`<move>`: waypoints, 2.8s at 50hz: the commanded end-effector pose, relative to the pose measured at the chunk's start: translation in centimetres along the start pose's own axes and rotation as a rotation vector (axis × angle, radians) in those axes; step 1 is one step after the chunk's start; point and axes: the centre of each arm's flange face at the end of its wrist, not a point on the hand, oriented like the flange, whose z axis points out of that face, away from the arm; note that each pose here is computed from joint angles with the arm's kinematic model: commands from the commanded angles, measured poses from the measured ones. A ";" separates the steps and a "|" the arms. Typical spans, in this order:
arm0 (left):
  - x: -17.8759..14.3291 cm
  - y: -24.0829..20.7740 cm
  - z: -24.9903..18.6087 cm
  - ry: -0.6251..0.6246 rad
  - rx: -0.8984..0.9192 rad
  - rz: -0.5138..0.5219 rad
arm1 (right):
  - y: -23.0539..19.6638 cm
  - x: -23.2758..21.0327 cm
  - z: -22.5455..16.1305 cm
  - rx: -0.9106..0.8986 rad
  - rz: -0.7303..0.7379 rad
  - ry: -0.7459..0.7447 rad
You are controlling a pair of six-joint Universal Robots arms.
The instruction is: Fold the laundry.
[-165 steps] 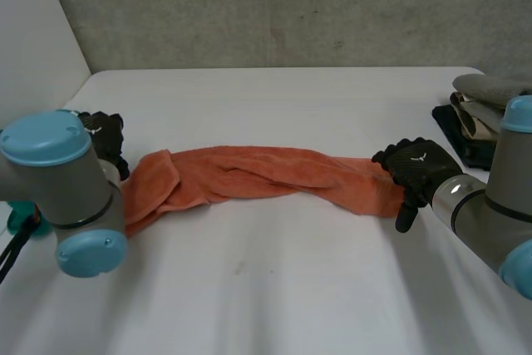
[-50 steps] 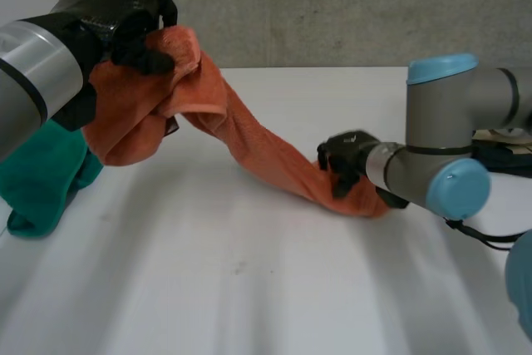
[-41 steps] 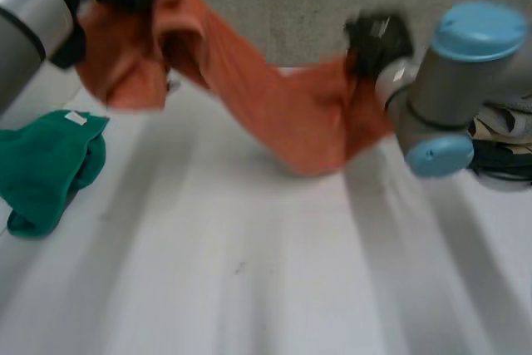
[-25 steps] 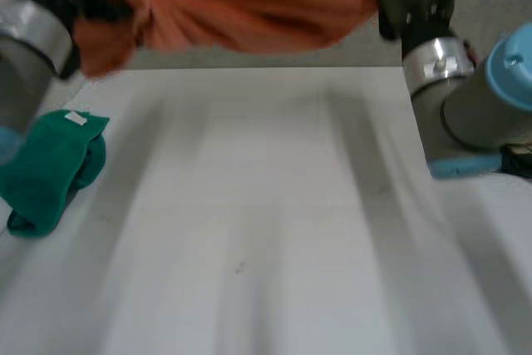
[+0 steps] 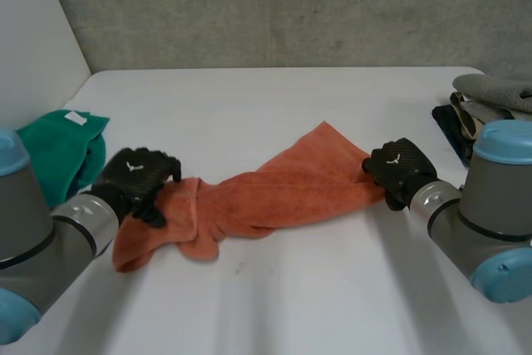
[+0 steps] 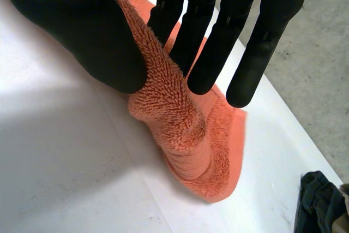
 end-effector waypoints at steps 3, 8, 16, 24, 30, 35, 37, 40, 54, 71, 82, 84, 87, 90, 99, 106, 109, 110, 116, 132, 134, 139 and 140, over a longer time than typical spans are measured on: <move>2.2 -3.2 -2.3 -0.062 0.120 -0.056 | 0.4 -0.5 -0.7 0.007 0.034 -0.010; 4.7 -2.9 -1.6 -0.074 0.127 -0.050 | 0.7 -0.9 -0.8 0.003 0.020 -0.012; 7.2 -1.3 0.6 -0.141 0.052 -0.022 | 1.1 -1.3 -0.9 -0.008 0.016 -0.016; 6.2 -2.3 4.1 -0.208 0.073 -0.055 | 1.6 -1.8 -0.9 -0.020 0.008 -0.028; 5.5 -4.5 5.9 -0.199 0.092 -0.099 | 1.7 -2.3 -1.0 -0.028 -0.006 -0.035; 5.1 -5.0 6.8 -0.202 0.048 -0.134 | 1.9 -2.3 -0.9 -0.032 -0.012 -0.031; 5.0 -4.8 7.2 -0.204 0.029 -0.140 | 1.9 -2.4 -0.9 -0.033 -0.012 -0.031; 4.6 -4.4 8.2 -0.216 -0.010 -0.139 | 2.1 -2.4 -0.8 -0.037 -0.014 -0.031; 1.8 -0.9 9.8 -0.369 -0.154 -0.057 | 2.5 -2.2 -0.6 -0.046 -0.037 -0.024; 1.3 -0.8 7.1 -0.245 -0.188 -0.038 | 1.6 -0.6 -0.1 -0.023 -0.037 0.019; -3.1 -7.9 10.4 -0.283 0.137 0.008 | -4.9 2.8 3.0 0.271 -0.057 0.211; -4.6 -12.5 10.2 -0.299 0.353 0.024 | -8.1 5.7 3.8 0.428 -0.027 0.364; -6.2 -18.6 8.3 -0.336 0.647 0.028 | -12.1 9.6 3.6 0.650 0.029 0.561; -7.5 -23.2 5.8 -0.380 0.902 -0.002 | -15.0 12.8 2.2 0.865 0.074 0.693; -7.8 -21.3 4.6 -0.346 0.835 -0.050 | -13.4 11.3 2.3 0.853 0.051 0.523; -4.9 -12.4 5.3 -0.244 0.524 -0.059 | -7.6 8.6 1.8 0.646 0.026 0.360; -2.6 -7.7 5.2 -0.180 0.380 -0.064 | -4.1 6.2 1.5 0.531 -0.001 0.246; -2.0 -6.5 5.2 -0.159 0.347 -0.061 | -3.1 5.4 1.4 0.496 -0.009 0.210; 1.0 0.1 5.2 -0.073 0.182 0.021 | 2.9 0.4 -0.2 0.209 -0.116 -0.002; 1.6 2.3 4.0 -0.076 0.143 0.132 | -2.8 6.1 -2.5 0.008 0.203 -0.025; 1.5 2.5 3.9 -0.076 0.139 0.134 | -3.3 6.5 -2.5 -0.016 0.234 -0.047; 1.5 2.9 3.8 -0.080 0.133 0.130 | -4.9 7.8 -1.2 -0.057 0.228 -0.074; 1.5 3.0 3.8 -0.080 0.132 0.132 | -4.9 8.1 -0.8 -0.064 0.220 -0.069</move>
